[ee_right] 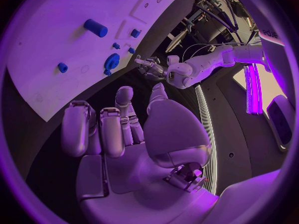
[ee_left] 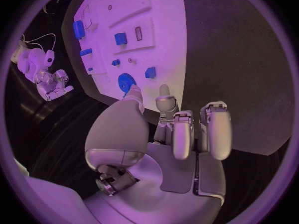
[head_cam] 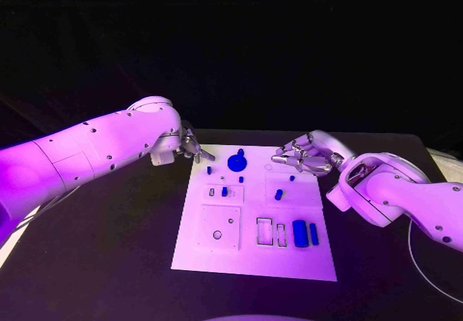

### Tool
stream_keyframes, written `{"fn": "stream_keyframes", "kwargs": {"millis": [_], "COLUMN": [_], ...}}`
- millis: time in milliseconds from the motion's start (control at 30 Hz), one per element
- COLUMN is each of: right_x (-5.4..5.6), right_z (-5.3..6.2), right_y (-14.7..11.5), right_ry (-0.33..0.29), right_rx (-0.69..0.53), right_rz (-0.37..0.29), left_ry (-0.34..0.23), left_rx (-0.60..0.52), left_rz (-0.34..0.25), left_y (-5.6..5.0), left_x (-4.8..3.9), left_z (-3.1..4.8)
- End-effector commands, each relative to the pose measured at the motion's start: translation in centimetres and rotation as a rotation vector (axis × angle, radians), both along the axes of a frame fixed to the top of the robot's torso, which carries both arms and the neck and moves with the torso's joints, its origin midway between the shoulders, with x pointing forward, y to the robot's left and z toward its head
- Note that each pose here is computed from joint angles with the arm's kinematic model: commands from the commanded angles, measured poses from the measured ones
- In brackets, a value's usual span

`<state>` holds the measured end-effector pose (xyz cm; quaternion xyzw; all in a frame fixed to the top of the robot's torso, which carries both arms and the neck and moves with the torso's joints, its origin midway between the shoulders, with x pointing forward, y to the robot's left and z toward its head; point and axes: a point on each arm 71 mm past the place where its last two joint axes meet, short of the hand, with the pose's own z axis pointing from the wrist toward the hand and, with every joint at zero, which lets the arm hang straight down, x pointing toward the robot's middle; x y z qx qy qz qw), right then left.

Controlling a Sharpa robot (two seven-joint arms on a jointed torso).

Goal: Assemble the parts on the task board

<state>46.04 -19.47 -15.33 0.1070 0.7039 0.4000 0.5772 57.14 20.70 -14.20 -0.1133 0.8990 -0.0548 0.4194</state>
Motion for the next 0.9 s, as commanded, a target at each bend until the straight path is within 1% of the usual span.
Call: {"fn": "stream_keyframes", "kwargs": {"millis": [33,400,567,900], "right_x": [0.0,0.0,0.1,0.1], "right_z": [-0.1,-0.2,-0.2,-0.2], "right_y": [0.1,0.3,0.4,0.5], "right_ry": [0.007,0.009,0.010,0.011], "right_rx": [-0.007,-0.007,-0.007,-0.007], "right_rz": [0.010,0.014,0.015,0.018], "left_ry": [0.030,0.052,0.060,0.084], "left_rx": [0.037,0.067,0.066,0.067], "left_rz": [-0.037,-0.053,-0.060,-0.069], "left_y": [-0.2,-1.1,-1.5,-1.9], "left_x": [0.18,0.67,0.71,0.73], "left_z": [-0.17,-0.94,-1.12,-1.46]}}
